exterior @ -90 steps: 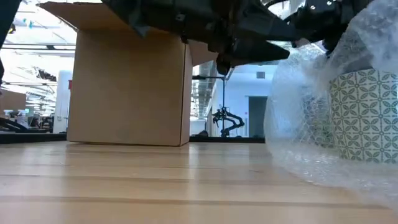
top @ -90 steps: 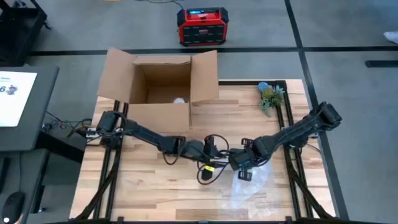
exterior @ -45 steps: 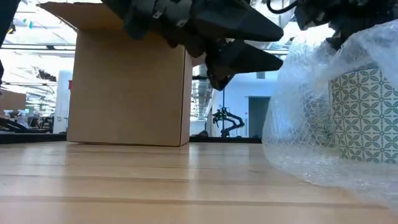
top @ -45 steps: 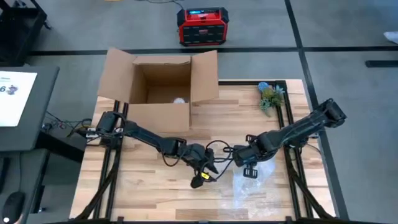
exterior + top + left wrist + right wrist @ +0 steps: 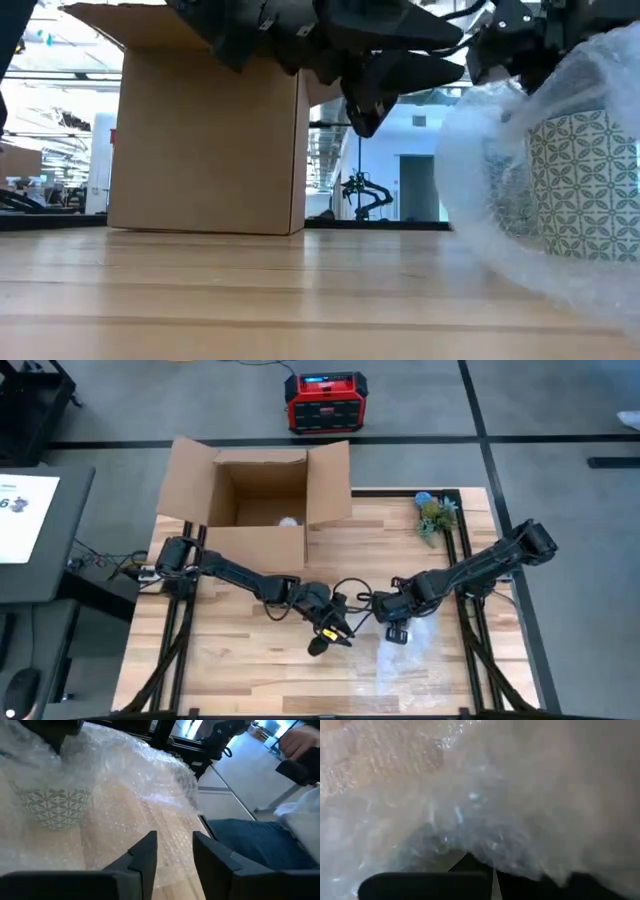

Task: Wrap mug
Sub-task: Wrap the green mug with bubble wrap

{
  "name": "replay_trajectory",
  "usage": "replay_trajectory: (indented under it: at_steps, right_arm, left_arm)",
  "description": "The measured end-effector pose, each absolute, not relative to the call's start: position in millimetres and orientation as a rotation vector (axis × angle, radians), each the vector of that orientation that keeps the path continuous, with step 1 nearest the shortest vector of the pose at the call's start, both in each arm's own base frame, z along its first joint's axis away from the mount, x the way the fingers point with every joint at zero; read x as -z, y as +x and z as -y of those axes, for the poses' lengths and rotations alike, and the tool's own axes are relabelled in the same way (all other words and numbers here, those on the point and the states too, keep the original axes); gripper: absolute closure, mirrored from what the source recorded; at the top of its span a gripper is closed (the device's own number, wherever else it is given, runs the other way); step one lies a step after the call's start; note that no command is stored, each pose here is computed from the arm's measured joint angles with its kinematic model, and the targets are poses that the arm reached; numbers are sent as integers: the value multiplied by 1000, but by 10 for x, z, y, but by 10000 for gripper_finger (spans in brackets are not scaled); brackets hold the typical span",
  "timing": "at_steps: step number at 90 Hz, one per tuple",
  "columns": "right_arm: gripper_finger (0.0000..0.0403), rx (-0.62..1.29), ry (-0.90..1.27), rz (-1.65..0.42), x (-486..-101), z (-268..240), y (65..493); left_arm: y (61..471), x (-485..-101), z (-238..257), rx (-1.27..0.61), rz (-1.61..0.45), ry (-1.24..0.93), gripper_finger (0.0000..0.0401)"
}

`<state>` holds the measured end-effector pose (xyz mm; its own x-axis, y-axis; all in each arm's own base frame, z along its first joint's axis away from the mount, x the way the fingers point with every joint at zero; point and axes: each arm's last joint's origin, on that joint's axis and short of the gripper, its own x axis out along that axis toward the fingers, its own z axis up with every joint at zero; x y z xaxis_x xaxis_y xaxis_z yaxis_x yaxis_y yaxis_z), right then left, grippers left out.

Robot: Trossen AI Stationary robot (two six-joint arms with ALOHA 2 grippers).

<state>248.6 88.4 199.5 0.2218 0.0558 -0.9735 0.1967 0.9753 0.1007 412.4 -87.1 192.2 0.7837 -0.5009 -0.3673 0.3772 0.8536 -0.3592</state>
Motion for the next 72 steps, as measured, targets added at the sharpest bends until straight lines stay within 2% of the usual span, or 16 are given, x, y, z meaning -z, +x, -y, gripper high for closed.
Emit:
replay_trajectory:
  at_steps: [14, 36, 47, 58, 72]
  right_arm:
    - [403, 77, 223, -1381, -2081, -910, 2492]
    - [403, 107, 213, -1433, -2499, -1026, 2470]
    - [403, 119, 205, -1389, -2637, -1134, 2461]
    - [403, 133, 172, -1298, -2626, -1193, 2495]
    - [403, 233, 158, -1271, -2427, -1083, 2527]
  left_arm:
    - [4131, -1935, 871, 479, -453, -269, 325]
    - [4118, -1918, 869, 469, -486, -292, 337]
    - [4098, -1951, 893, 469, -491, -301, 346]
    - [4071, -2007, 932, 471, -487, -298, 354]
    - [4044, -2059, 973, 481, -479, -295, 361]
